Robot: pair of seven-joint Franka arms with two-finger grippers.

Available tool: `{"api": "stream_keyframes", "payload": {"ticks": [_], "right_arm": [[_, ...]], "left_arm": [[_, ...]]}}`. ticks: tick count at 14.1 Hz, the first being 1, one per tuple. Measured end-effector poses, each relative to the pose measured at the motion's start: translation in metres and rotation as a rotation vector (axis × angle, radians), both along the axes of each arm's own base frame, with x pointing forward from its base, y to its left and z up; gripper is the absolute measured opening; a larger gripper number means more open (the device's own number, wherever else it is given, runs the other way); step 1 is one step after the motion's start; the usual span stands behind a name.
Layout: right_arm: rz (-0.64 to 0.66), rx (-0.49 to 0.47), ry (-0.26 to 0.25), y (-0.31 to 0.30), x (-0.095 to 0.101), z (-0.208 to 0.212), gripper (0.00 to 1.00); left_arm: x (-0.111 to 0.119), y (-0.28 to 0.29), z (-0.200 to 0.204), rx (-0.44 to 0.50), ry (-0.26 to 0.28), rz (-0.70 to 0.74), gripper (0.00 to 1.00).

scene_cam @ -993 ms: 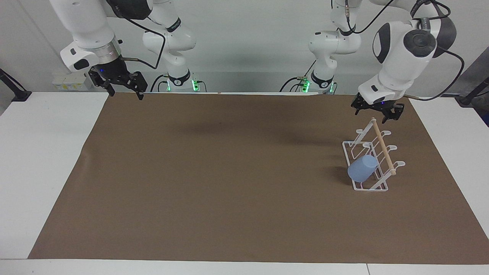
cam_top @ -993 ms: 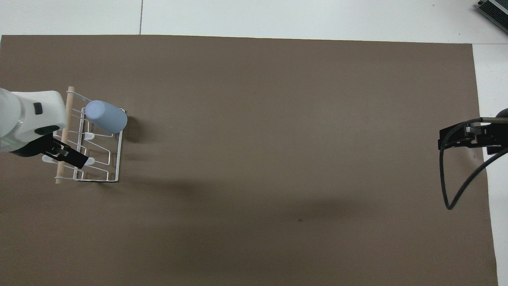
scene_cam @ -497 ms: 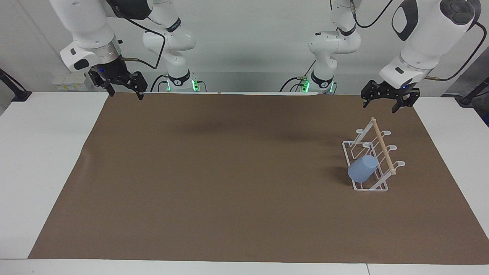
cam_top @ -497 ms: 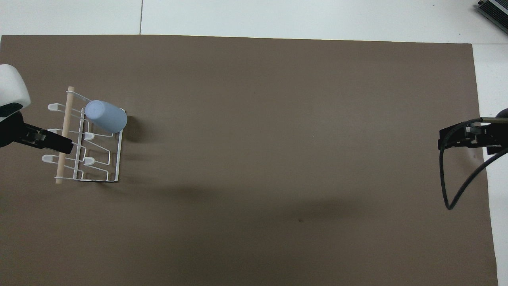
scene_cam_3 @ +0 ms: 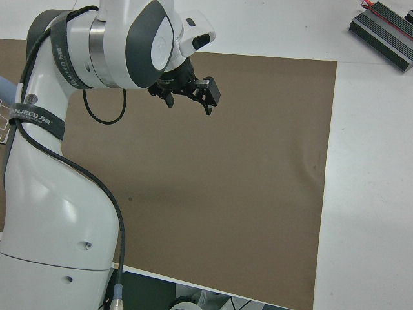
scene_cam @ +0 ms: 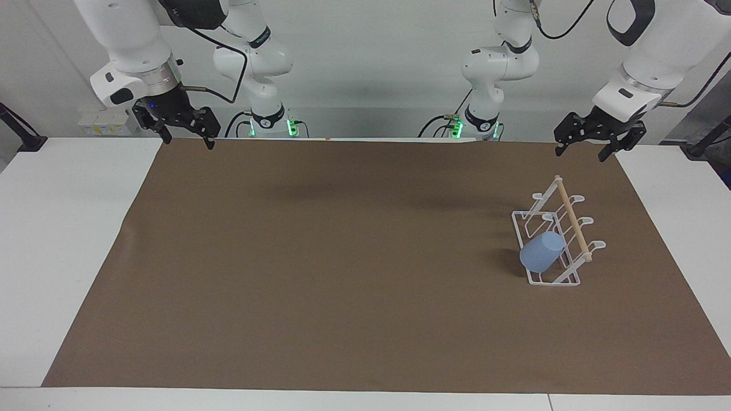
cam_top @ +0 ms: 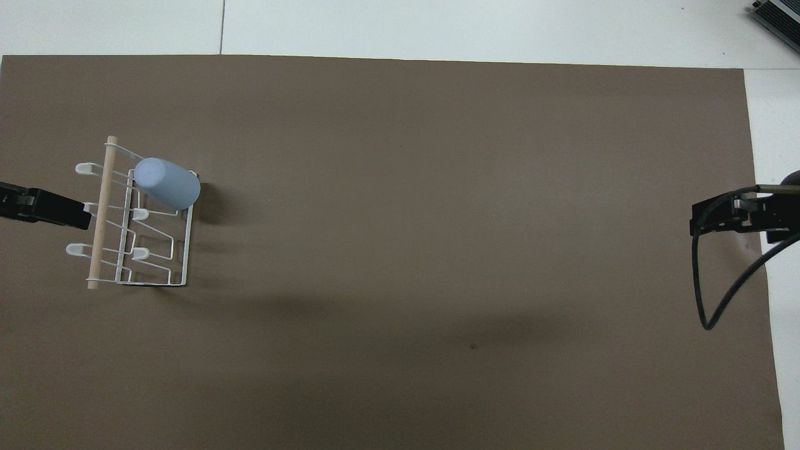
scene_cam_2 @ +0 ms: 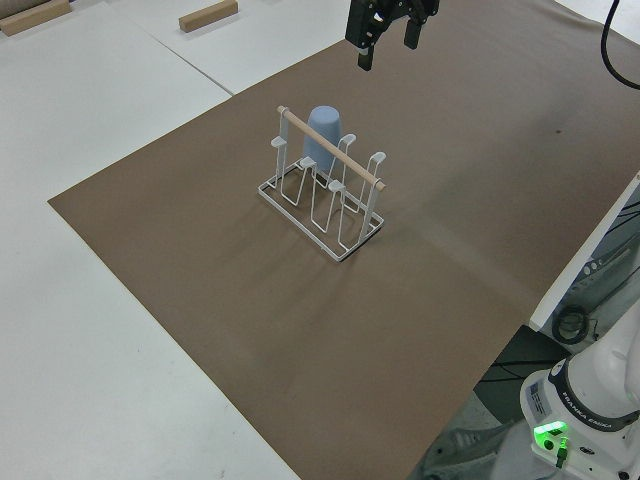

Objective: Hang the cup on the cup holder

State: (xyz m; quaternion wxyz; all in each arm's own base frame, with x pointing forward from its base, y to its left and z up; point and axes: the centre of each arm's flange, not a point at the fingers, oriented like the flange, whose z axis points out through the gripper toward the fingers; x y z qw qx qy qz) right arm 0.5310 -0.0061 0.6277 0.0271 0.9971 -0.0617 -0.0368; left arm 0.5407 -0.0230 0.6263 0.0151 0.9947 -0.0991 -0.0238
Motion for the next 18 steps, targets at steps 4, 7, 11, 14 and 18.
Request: {"api": "stream_keyframes", "payload": {"ticks": [4, 7, 11, 14, 18], "right_arm": [[0.0, 0.0, 0.0, 0.0, 0.0, -0.0001, 1.0], [0.0, 0.0, 0.0, 0.0, 0.0, -0.0001, 1.0], [0.0, 0.0, 0.0, 0.0, 0.0, -0.0001, 1.0], [0.0, 0.0, 0.0, 0.0, 0.0, -0.0001, 1.0], [0.0, 0.0, 0.0, 0.0, -0.0001, -0.0002, 1.0]], "left_arm": [[-0.0013, -0.0005, -0.0005, 0.001, 0.011, 0.002, 1.0], [-0.0012, 0.0044, -0.0006, 0.001, 0.012, 0.011, 1.0], [-0.0018, 0.0043, -0.001, 0.001, 0.017, 0.011, 1.0], [-0.0014, 0.0032, -0.0006, 0.001, 0.013, 0.009, 1.0], [-0.0009, 0.0051, 0.0, -0.001, 0.009, 0.011, 1.0]]}}
